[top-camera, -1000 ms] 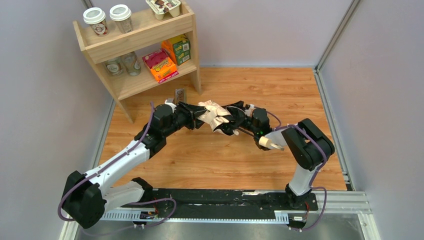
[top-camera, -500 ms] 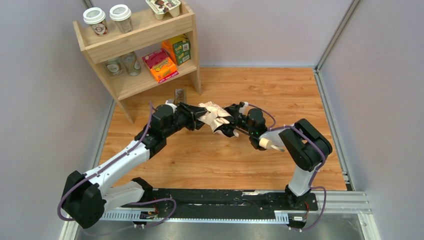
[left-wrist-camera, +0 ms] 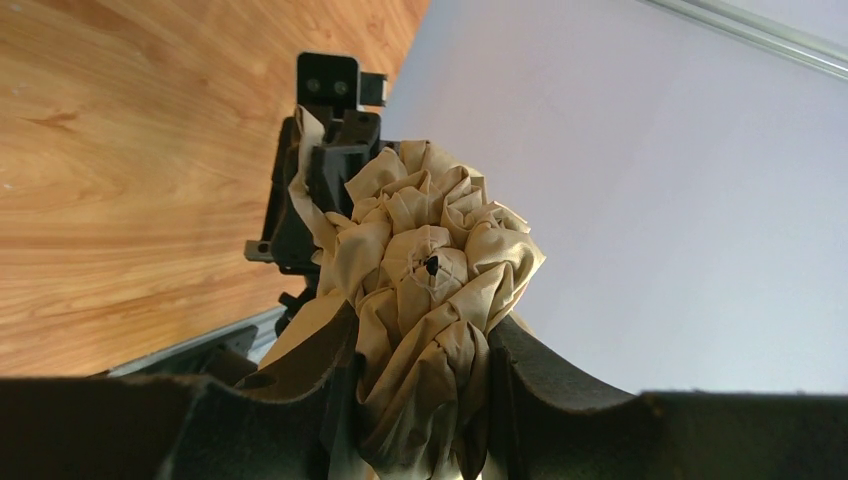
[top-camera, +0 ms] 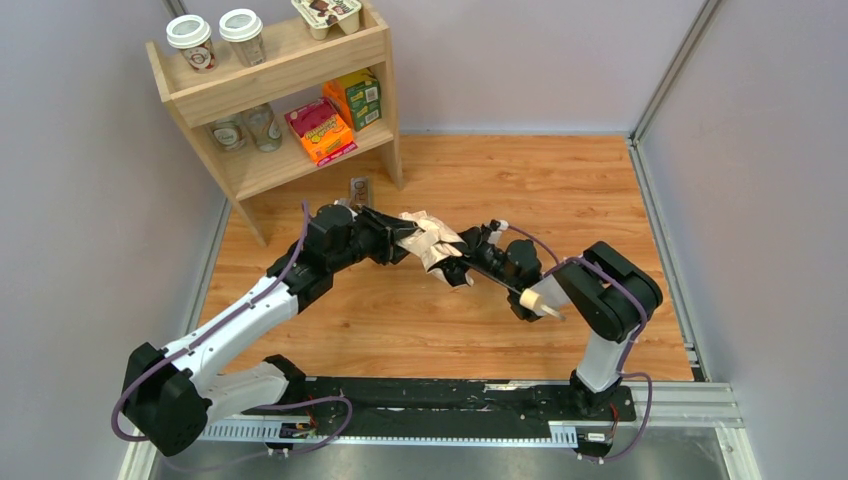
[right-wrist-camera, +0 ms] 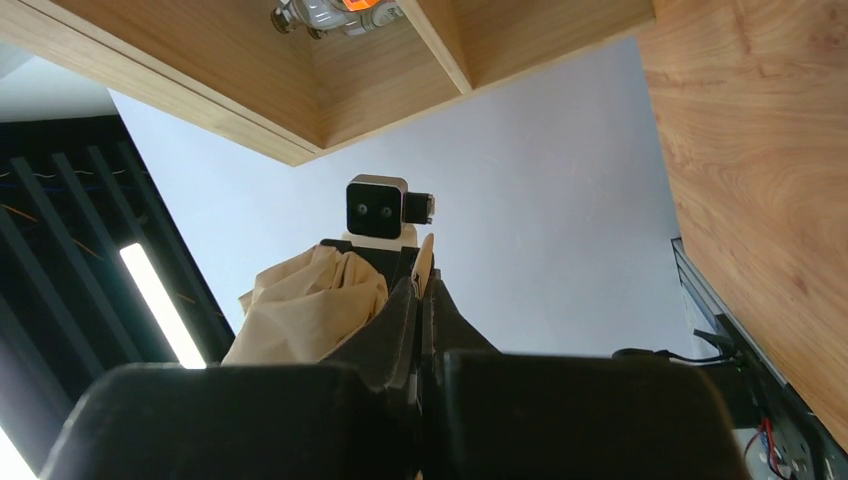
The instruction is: Put away the umbrella
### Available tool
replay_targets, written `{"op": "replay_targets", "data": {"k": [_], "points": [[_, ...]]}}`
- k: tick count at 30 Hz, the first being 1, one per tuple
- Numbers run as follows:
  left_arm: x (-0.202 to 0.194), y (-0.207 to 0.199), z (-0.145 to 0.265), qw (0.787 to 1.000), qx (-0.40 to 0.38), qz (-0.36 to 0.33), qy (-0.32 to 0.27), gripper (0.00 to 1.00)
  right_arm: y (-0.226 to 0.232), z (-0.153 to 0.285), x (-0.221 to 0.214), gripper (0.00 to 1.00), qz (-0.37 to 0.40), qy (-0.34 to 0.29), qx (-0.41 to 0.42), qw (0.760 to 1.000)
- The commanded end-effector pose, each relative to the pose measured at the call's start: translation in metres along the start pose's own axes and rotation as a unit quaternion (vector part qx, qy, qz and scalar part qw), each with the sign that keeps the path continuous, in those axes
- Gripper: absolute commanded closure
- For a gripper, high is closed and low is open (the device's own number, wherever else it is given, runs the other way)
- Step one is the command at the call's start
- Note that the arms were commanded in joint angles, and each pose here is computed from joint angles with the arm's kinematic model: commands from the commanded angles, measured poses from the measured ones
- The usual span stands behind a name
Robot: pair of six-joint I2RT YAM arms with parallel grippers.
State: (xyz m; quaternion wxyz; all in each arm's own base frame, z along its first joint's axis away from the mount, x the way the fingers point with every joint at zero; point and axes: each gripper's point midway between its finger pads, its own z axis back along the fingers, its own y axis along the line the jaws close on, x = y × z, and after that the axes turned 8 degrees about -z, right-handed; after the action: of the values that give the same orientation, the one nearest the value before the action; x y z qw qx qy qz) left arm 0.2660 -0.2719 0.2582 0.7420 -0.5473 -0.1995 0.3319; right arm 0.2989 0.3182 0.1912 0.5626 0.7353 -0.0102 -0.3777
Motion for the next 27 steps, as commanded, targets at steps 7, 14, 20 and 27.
{"op": "replay_targets", "data": {"k": [7,14,20,27], "points": [[0.008,-0.049,0.018,0.998,-0.060,-0.017,-0.032,1.00,0.057,0.035,0.003,1.00,-0.001,-0.011,0.103,0.995],[0.001,-0.052,0.012,0.997,-0.075,-0.007,-0.005,1.00,0.066,0.052,0.009,1.00,0.052,-0.038,0.115,0.991],[-0.007,-0.045,0.011,0.998,-0.058,-0.015,0.018,1.00,0.087,0.056,0.008,1.00,0.124,-0.043,0.134,0.982],[-0.028,0.006,0.007,0.996,0.010,-0.061,0.068,1.00,0.099,0.073,0.029,1.00,0.195,-0.086,0.133,0.968]]}}
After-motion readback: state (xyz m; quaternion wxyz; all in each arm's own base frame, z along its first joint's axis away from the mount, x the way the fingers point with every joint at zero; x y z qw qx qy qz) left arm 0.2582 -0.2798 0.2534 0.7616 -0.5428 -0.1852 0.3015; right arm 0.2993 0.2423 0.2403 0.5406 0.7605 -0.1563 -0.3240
